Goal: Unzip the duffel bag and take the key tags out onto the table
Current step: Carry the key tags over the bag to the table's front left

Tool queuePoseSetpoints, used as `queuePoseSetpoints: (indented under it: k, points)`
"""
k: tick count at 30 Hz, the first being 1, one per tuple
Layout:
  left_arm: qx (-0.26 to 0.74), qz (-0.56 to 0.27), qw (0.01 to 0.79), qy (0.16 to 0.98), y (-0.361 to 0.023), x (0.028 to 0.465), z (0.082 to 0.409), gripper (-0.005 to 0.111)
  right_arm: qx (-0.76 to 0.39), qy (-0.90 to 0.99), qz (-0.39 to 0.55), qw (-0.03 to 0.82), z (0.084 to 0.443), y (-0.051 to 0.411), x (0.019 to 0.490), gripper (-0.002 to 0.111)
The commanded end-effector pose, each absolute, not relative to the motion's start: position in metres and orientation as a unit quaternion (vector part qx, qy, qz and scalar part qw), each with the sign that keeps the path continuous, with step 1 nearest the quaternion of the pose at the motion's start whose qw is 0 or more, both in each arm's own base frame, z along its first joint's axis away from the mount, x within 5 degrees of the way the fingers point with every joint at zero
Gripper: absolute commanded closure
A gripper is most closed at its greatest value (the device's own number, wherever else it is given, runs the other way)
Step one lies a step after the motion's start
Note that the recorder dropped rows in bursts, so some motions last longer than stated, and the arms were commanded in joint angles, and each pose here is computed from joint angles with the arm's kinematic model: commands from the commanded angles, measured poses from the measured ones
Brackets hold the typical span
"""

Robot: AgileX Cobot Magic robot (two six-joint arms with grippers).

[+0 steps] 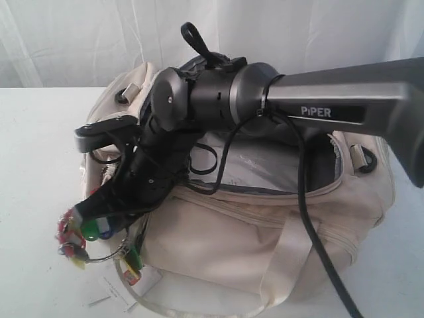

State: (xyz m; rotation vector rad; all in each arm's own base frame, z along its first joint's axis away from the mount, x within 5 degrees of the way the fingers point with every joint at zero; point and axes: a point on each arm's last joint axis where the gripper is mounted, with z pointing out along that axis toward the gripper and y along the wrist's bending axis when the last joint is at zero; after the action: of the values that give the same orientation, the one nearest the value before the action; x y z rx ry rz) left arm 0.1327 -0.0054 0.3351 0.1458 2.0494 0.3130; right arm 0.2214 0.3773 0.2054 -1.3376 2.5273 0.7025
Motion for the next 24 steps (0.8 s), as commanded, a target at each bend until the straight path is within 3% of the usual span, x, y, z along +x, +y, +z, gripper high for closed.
queuePoseSetpoints:
  k: [1, 14, 24]
  points:
    - [0.056, 0.119, 0.514, 0.848, -0.006, 0.131, 0.336, 0.107, -0.488, 0.828, 0.252, 0.114, 0.216, 0.394, 0.191, 0.108]
    - [0.055, 0.112, 0.515, 0.848, -0.007, 0.131, 0.336, 0.107, -0.488, 0.832, 0.238, 0.116, 0.164, 0.417, 0.186, 0.108]
    - [0.056, 0.111, 0.516, 0.848, -0.007, 0.131, 0.336, 0.107, -0.485, 0.832, 0.234, 0.133, 0.157, 0.419, 0.191, 0.106]
